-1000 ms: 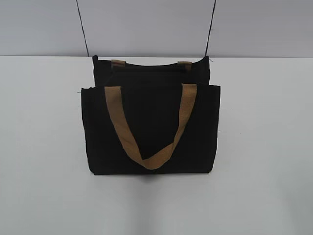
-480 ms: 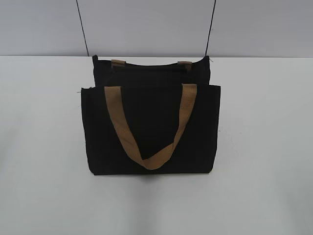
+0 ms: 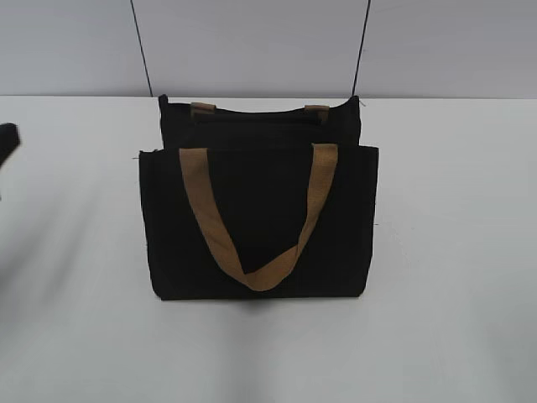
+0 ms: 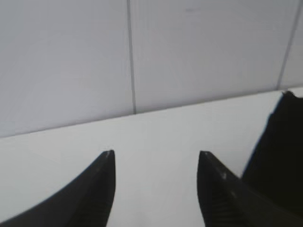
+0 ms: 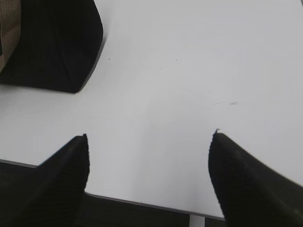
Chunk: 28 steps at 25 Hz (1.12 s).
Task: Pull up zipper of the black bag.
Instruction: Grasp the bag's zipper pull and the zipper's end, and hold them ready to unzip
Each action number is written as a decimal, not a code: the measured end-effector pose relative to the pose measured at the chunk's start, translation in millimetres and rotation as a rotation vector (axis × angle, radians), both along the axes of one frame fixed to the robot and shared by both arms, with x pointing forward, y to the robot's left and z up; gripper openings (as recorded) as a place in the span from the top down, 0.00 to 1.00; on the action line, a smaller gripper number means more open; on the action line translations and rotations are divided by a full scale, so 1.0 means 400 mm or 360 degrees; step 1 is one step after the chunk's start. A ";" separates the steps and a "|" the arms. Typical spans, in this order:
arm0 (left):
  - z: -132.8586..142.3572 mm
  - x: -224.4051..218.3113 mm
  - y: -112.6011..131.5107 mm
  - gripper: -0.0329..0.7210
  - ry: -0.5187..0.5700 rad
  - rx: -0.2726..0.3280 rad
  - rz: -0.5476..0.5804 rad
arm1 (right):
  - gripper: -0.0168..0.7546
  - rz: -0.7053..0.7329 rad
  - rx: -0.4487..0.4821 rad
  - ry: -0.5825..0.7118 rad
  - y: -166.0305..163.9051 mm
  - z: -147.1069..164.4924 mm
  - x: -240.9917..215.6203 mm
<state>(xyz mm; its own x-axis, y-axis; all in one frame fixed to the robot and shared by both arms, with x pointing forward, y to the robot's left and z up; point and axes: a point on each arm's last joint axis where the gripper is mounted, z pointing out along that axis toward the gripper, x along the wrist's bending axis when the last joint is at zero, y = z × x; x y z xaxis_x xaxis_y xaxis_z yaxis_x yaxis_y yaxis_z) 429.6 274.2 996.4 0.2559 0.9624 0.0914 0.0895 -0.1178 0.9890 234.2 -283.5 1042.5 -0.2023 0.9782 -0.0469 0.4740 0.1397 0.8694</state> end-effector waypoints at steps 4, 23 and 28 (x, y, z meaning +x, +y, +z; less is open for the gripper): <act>-0.066 0.081 -0.054 0.41 0.0154 0.0146 -0.0397 | 0.21 0.0001 0.0001 0.0000 0.000 0.000 0.000; -0.282 0.284 -0.176 0.47 0.0353 0.0127 -0.1385 | 0.21 0.0001 0.0001 0.0000 0.000 0.000 0.000; -0.307 0.298 -0.218 0.60 0.0375 0.0095 -0.1452 | 0.21 0.0001 0.0001 0.0000 0.000 0.000 0.000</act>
